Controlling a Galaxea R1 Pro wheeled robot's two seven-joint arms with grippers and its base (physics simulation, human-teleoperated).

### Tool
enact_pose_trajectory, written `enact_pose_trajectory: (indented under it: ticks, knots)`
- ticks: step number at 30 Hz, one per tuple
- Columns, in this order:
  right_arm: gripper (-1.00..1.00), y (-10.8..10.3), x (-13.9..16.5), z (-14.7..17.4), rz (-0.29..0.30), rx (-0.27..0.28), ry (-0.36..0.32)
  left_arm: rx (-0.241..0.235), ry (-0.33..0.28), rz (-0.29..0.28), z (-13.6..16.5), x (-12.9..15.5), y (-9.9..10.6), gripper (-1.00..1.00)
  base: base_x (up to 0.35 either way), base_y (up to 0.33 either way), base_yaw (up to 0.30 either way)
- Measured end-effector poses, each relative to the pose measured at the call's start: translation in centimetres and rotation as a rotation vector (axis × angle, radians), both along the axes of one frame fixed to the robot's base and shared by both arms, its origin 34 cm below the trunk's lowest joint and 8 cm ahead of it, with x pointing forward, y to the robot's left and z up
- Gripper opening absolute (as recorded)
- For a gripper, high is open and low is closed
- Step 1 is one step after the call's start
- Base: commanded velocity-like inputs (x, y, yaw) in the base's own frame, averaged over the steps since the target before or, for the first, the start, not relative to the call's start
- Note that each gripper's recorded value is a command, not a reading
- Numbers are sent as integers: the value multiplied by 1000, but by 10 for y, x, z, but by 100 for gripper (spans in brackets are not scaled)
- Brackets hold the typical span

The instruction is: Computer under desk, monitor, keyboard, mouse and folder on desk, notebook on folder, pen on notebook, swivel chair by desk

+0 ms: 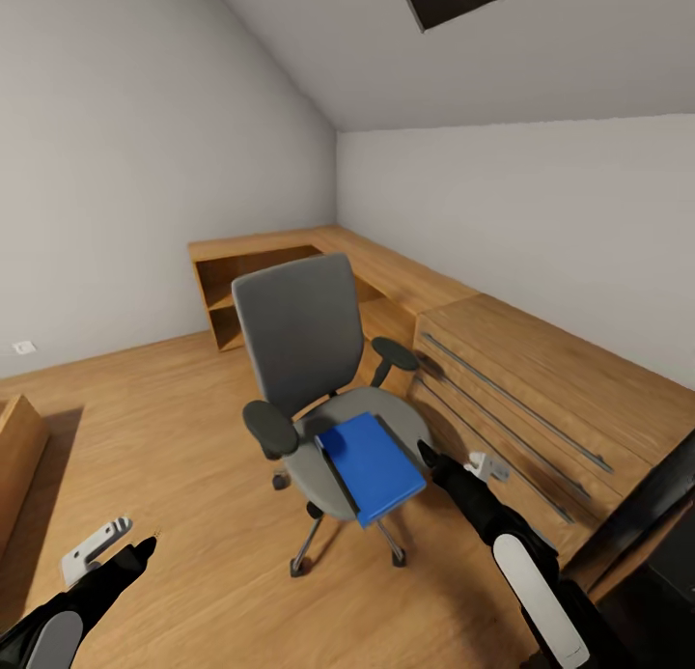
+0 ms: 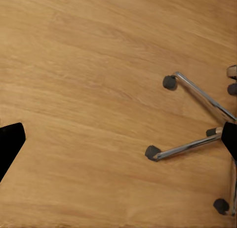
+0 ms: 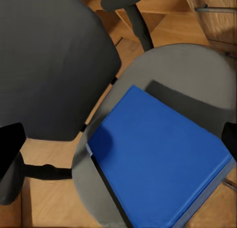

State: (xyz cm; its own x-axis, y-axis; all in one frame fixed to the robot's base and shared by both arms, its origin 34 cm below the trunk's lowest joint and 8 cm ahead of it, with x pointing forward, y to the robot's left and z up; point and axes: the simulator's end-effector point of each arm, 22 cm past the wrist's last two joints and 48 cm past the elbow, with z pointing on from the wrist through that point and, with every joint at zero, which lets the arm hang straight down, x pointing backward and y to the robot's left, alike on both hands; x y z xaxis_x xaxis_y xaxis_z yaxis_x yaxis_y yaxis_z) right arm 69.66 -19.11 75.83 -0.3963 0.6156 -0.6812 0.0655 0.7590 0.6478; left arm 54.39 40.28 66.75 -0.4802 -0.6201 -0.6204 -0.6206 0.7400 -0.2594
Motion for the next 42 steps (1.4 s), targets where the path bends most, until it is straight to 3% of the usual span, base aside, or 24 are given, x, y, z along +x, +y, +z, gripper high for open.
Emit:
enact_pose_trajectory:
  ticks: [6, 25, 30, 34, 42]
  knots:
    - [100, 0, 0, -1, 0, 0, -2, 2, -4, 5, 1, 0, 2, 100, -126, 0, -49]
    - [100, 2, -7, -45, 4, 3, 12, 3, -9, 10, -33, -4, 2, 100, -3, 0, -33]
    - [100, 2, -14, -78, 15, 3, 54, 3, -9, 10, -43, -6, 2, 100, 0, 0, 0]
    - [100, 8, -24, -113, 73, 45, 76, 3, -10, 10, -51, -7, 2, 100, 0, 0, 0]
    - [100, -12, -27, -144, 43, 67, 93, 3, -10, 9, -67, -9, 2, 100, 0, 0, 0]
